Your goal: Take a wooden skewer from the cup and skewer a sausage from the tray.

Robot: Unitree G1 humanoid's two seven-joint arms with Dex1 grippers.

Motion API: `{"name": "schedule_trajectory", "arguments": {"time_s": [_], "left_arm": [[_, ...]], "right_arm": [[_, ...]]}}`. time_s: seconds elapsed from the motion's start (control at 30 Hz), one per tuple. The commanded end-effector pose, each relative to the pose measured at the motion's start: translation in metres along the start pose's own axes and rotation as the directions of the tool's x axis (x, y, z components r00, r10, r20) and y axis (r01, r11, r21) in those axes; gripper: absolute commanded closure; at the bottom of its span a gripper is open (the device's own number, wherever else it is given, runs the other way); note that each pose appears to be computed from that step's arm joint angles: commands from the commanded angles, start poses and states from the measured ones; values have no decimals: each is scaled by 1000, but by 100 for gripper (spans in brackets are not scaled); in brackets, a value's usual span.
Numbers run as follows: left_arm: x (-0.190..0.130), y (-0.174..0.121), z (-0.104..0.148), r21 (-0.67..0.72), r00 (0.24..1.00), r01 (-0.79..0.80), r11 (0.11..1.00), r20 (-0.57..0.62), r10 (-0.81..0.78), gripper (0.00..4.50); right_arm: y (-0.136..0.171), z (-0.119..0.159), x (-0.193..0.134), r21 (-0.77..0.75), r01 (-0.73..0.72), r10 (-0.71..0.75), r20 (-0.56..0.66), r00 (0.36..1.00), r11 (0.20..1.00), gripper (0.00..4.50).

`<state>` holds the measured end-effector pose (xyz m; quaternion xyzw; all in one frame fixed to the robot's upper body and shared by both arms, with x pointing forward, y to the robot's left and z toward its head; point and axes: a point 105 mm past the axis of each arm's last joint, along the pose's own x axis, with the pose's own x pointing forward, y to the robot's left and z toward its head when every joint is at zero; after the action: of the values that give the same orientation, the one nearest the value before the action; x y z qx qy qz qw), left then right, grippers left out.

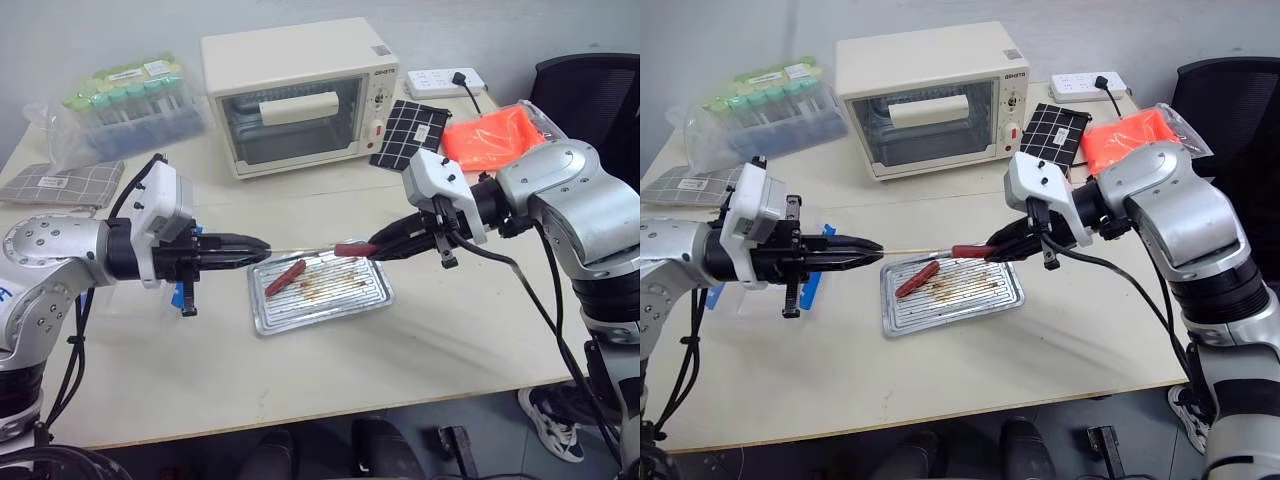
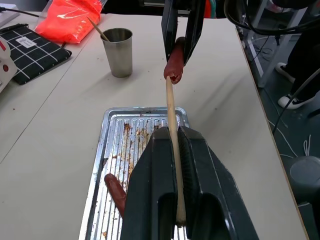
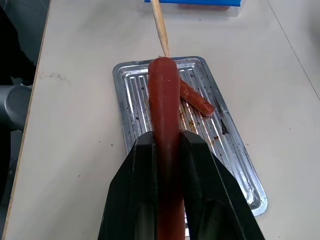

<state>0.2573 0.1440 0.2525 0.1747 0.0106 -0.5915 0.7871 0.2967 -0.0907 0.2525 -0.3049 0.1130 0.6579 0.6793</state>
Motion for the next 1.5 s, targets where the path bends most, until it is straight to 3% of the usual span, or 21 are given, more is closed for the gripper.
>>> {"name": "schedule_trajectory", "arguments": {"time_s": [0.03, 0.63, 1.5], "left_arm": [[2, -2, 8, 44, 1000, 9, 999, 9, -10, 450], [-5, -1, 5, 41, 1000, -7, 999, -14, 8, 450], [8, -2, 8, 49, 999, 45, 998, 13, -45, 450]], "right_arm": [[2, 12, -4, -46, 7, -6, 21, 1000, 999, 392], [-5, 8, -9, -36, 42, -42, 14, 999, 998, 392], [13, 36, -3, -102, -26, 35, 80, 996, 994, 392]]}}
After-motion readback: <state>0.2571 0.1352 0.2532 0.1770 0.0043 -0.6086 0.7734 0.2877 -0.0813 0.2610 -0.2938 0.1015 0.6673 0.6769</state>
